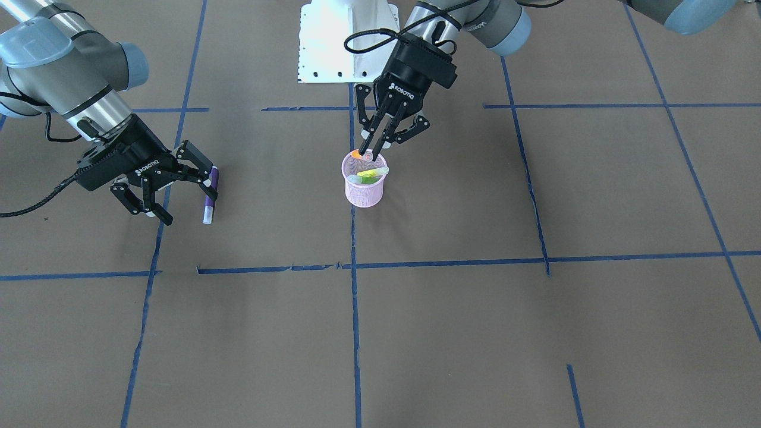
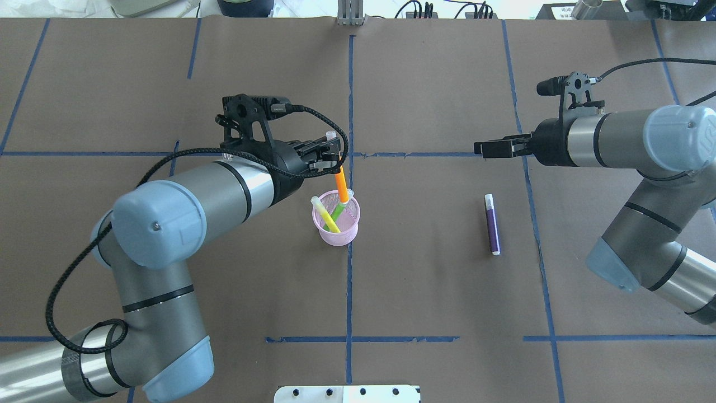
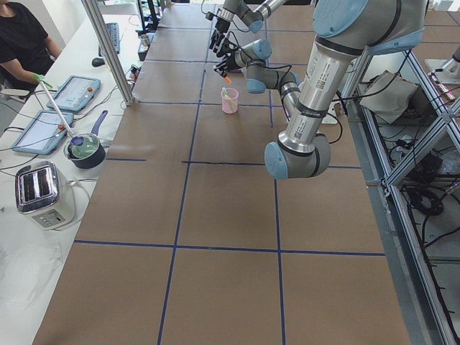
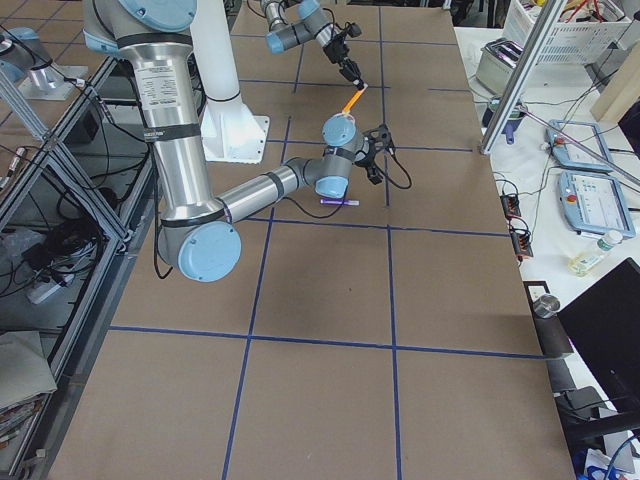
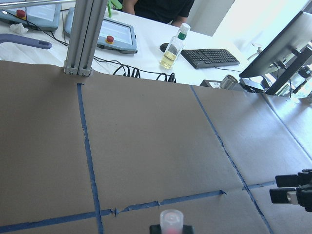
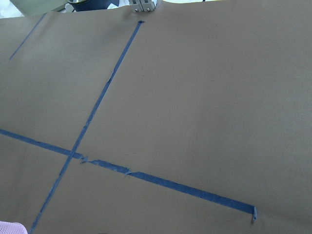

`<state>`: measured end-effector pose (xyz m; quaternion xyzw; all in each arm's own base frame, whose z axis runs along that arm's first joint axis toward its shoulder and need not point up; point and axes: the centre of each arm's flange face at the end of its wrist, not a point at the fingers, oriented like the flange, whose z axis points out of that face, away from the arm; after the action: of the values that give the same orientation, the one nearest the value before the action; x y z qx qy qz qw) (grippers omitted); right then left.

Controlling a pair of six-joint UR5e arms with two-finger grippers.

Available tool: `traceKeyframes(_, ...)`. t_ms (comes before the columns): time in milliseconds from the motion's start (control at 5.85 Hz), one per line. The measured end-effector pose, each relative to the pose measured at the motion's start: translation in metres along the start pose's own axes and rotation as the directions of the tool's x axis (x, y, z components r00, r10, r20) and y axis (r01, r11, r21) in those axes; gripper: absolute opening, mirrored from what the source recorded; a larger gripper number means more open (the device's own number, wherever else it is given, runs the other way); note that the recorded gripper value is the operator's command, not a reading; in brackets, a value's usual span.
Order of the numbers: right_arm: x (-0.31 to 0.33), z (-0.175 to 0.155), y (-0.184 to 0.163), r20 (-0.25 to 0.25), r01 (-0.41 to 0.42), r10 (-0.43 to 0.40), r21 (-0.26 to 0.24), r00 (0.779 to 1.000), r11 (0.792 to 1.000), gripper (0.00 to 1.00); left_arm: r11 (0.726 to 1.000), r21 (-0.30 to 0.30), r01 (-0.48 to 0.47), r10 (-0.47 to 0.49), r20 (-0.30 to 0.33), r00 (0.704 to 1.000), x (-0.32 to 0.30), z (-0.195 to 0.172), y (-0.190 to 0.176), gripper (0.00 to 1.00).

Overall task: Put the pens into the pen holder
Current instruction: 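Carry the orange marker with the left gripper over the pink cup, then drop the orange marker into the cup and raise the left gripper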

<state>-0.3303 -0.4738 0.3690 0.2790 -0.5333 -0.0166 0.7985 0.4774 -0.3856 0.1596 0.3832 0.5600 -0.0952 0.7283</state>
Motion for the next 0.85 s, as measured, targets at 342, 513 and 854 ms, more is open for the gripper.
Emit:
traceKeyframes(342,0.001,0.001,0.001,-0.002,0.001,-0.001,-0.001,1.0,1.0,0.99,1.0,-0.007,-0.01,0.01,0.022,1.0,-0.014,0.007,0.018,0.14)
traceKeyframes(513,0.001,0.001,0.001,-0.001,0.004,-0.004,-0.002,1.0,1.0,0.99,1.0,-0.015,-0.011,0.011,0.018,1.0,-0.012,0.006,0.024,0.26)
traceKeyframes(854,0.002,0.0,0.002,-0.001,0.005,-0.005,-0.005,1.0,1.0,0.99,1.0,-0.026,-0.009,0.009,0.005,1.0,-0.006,0.004,0.03,0.71)
